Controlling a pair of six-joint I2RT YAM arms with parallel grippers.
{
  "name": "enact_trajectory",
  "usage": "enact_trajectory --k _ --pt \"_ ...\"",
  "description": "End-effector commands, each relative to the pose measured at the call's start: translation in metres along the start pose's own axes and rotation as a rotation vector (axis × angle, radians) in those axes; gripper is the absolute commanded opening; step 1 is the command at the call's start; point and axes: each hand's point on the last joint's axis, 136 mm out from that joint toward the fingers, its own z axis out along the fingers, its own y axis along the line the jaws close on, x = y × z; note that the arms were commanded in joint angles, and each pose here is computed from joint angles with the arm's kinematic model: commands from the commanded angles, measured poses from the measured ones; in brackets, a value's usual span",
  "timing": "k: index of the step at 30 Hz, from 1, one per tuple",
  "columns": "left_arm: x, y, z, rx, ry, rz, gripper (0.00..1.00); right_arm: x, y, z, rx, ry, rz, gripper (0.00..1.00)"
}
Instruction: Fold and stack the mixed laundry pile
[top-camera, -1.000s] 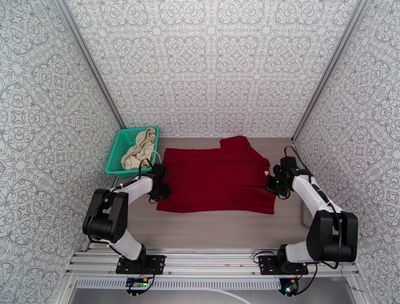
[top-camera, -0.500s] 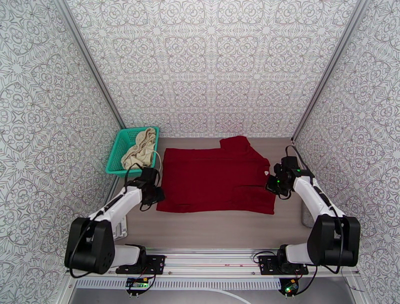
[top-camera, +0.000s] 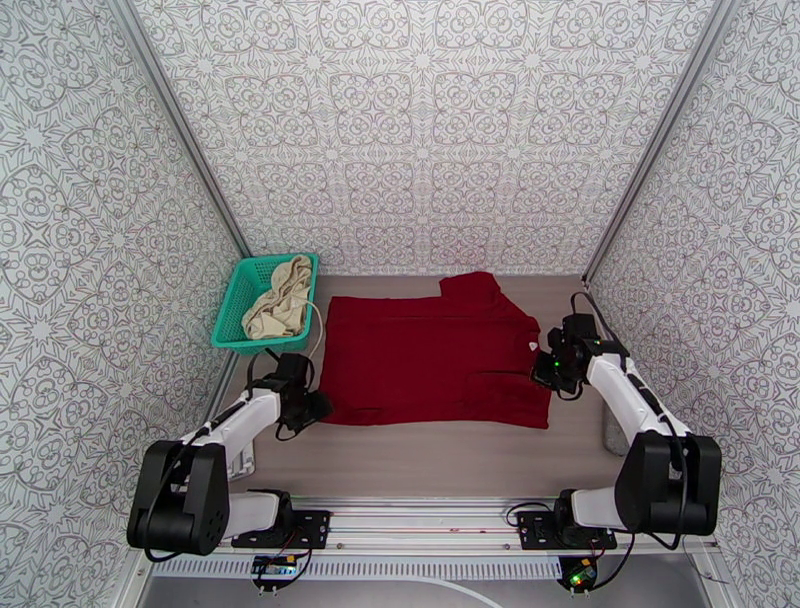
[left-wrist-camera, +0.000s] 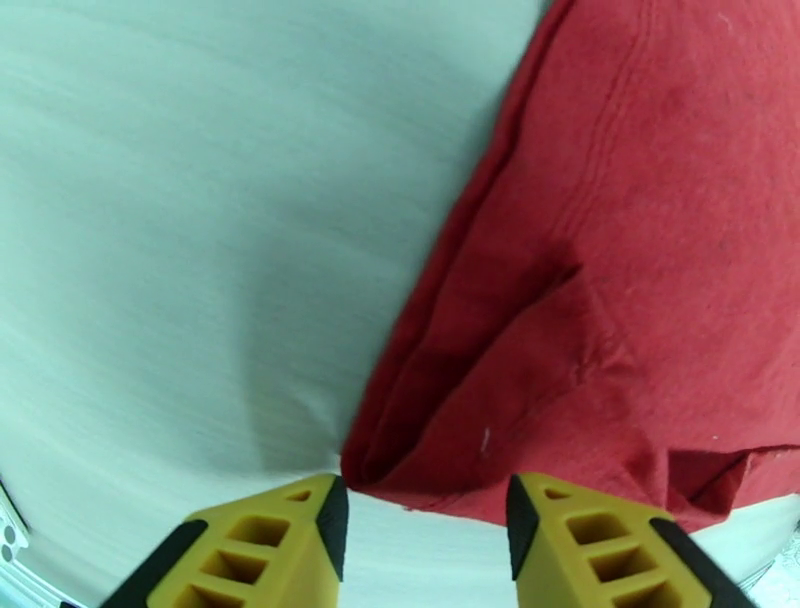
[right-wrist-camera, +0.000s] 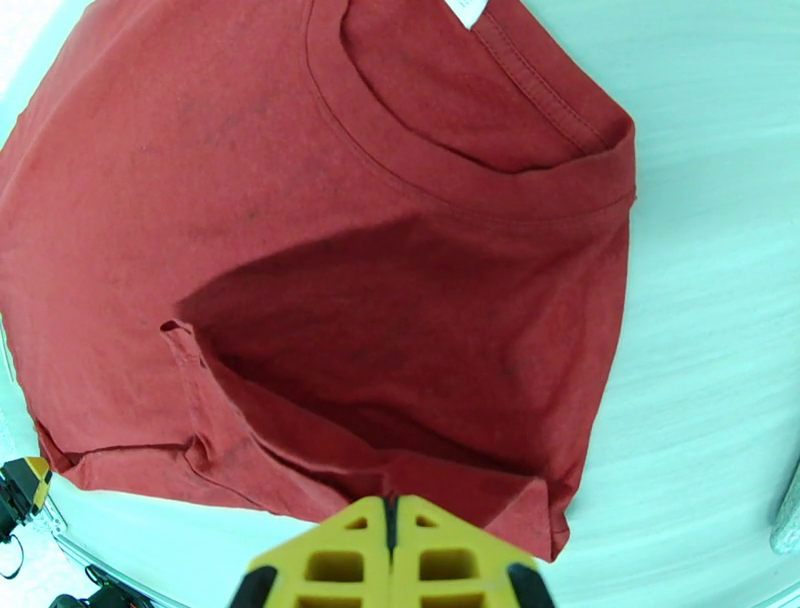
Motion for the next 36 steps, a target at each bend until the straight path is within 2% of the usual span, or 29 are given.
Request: enact_trajectory --k 1,8,16,17,21,26,36 --pt "-0.025 -0.015 -0.015 0.014 -0.063 0.030 0.48 0.007 0.002 -0.002 -0.011 0.010 -0.006 0.00" --pt "-0.038 -0.033 0.001 -0.031 -0.038 0.118 0.47 0.005 0.003 0.000 -0.016 0.010 -0.005 0.00" --pt "-0.031 -0.037 0.018 -0.063 0.011 0.163 0.41 0.006 0.003 -0.001 -0.012 0.009 -0.005 0.00" --pt "-0.030 -0.036 0.020 -0.065 0.013 0.166 0.39 0.006 0.003 -0.001 -0.014 0.010 -0.005 0.00" --pt "-0.030 -0.036 0.019 -0.063 0.004 0.168 0.14 0.004 0.004 -0.001 -0.016 0.010 -0.004 0.00" --pt "-0.033 -0.040 0.000 -0.046 -0.035 0.175 0.02 0.003 0.004 -0.006 -0.011 0.001 -0.007 0.00" --pt "-0.017 -0.032 -0.026 -0.002 -0.075 0.155 0.00 0.016 0.001 -0.014 -0.013 -0.015 0.010 0.00"
